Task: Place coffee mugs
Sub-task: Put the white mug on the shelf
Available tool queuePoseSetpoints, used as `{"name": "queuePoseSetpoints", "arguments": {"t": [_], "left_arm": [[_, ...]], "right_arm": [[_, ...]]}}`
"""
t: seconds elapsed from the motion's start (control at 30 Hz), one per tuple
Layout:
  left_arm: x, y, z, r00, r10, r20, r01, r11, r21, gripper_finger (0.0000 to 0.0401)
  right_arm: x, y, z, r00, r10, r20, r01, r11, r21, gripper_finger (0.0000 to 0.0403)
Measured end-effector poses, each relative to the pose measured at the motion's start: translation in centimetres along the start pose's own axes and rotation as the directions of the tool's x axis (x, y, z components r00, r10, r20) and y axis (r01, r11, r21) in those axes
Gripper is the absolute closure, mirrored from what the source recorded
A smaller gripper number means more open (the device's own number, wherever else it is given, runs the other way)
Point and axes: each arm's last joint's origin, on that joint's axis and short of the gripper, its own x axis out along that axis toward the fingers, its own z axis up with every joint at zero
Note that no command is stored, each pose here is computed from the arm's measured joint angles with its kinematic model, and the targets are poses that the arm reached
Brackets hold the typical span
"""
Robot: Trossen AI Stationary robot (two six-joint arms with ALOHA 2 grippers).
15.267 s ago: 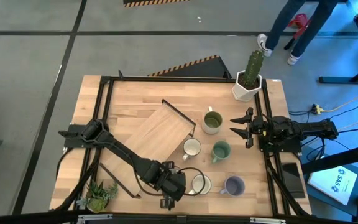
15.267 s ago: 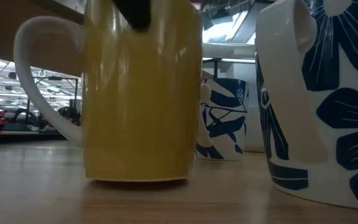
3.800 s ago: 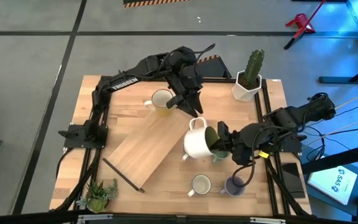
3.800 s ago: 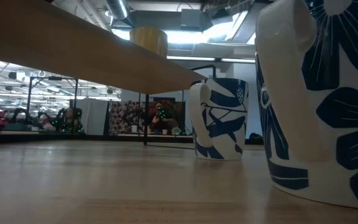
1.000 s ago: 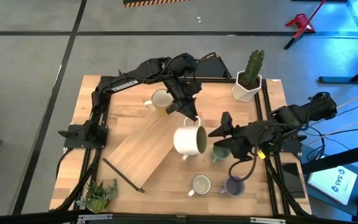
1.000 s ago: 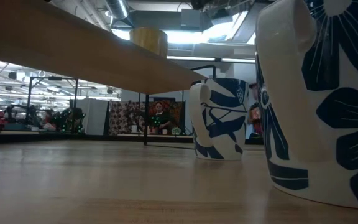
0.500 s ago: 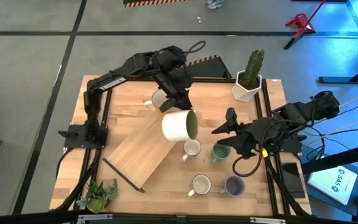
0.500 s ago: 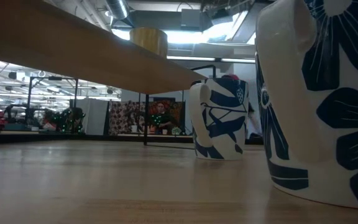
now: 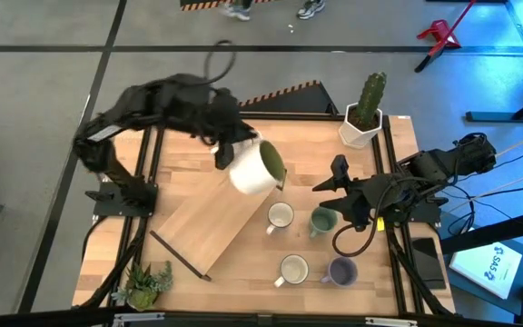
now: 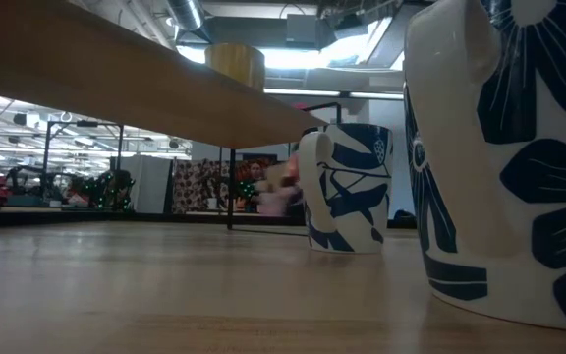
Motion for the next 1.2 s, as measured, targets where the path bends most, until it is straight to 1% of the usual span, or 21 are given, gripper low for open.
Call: {"name": "queuePoseSetpoints", "arguments": {"t": [0.07, 0.13, 0.2, 0.3, 0.47, 0.53, 0.67, 0.87, 1.0, 1.1, 1.13, 1.2], "left_arm": [[-1.2, -0.9, -0.7, 0.996, 0.081, 0.049, -0.081, 0.997, -0.007, 0.0382], [-1.6, -1.7, -1.8, 0.985, 0.141, 0.095, -0.137, 0.99, -0.041, 0.0382], [-1.2, -2.6, -3.6, 0.978, 0.174, 0.117, -0.164, 0.983, -0.085, 0.0382], [-0.6, -3.7, -6.9, 0.961, 0.24, 0.136, -0.224, 0.966, -0.127, 0.0382], [-0.6, -5.0, -12.0, 0.886, 0.407, 0.221, -0.37, 0.909, -0.19, 0.0382], [-0.5, -5.4, -13.9, 0.86, 0.454, 0.232, -0.409, 0.886, -0.216, 0.0382], [-0.8, -5.7, -17.4, 0.805, 0.544, 0.237, -0.468, 0.828, -0.311, 0.0382], [-0.7, -7.0, -21.6, 0.766, 0.587, 0.261, -0.502, 0.801, -0.327, 0.0382], [-0.8, -7.7, -23.5, 0.729, 0.618, 0.295, -0.528, 0.781, -0.332, 0.0382], [-0.9, -8.1, -24.7, 0.684, 0.65, 0.331, -0.566, 0.759, -0.321, 0.0382], [-1.0, -8.2, -25.0, 0.676, 0.654, 0.34, -0.574, 0.756, -0.315, 0.0382], [-1.0, -8.2, -25.5, 0.674, 0.653, 0.345, -0.574, 0.757, -0.313, 0.0382]], "right_arm": [[0.0, 0.0, 0.0, 1.0, 0.0, -0.003, 0.0, 1.0, -0.001, 0.021], [0.0, 0.0, -0.1, 1.0, -0.003, -0.009, 0.003, 1.0, -0.002, 0.021], [0.0, 0.0, -0.1, 1.0, -0.01, -0.014, 0.01, 1.0, -0.003, 0.021], [0.0, 0.0, -0.1, 1.0, -0.01, -0.02, 0.01, 1.0, -0.005, 0.021], [0.0, 0.1, -0.2, 1.0, -0.007, -0.028, 0.007, 1.0, 0.002, 0.021], [0.0, 0.1, -0.2, 1.0, -0.007, -0.028, 0.007, 1.0, 0.013, 0.021], [0.0, 0.0, -0.2, 0.999, -0.013, -0.031, 0.014, 1.0, 0.022, 0.021], [0.0, 0.0, -0.2, 0.999, -0.015, -0.029, 0.015, 0.999, 0.03, 0.021], [0.0, 0.0, -0.2, 0.999, -0.016, -0.027, 0.017, 0.999, 0.032, 0.021], [0.0, 0.0, -0.2, 1.0, -0.017, -0.026, 0.018, 0.999, 0.032, 0.021], [0.0, 0.0, -0.2, 0.999, -0.018, -0.027, 0.019, 0.999, 0.032, 0.021], [0.0, 0.0, -0.2, 0.999, -0.026, -0.032, 0.027, 0.999, 0.031, 0.021]]}}
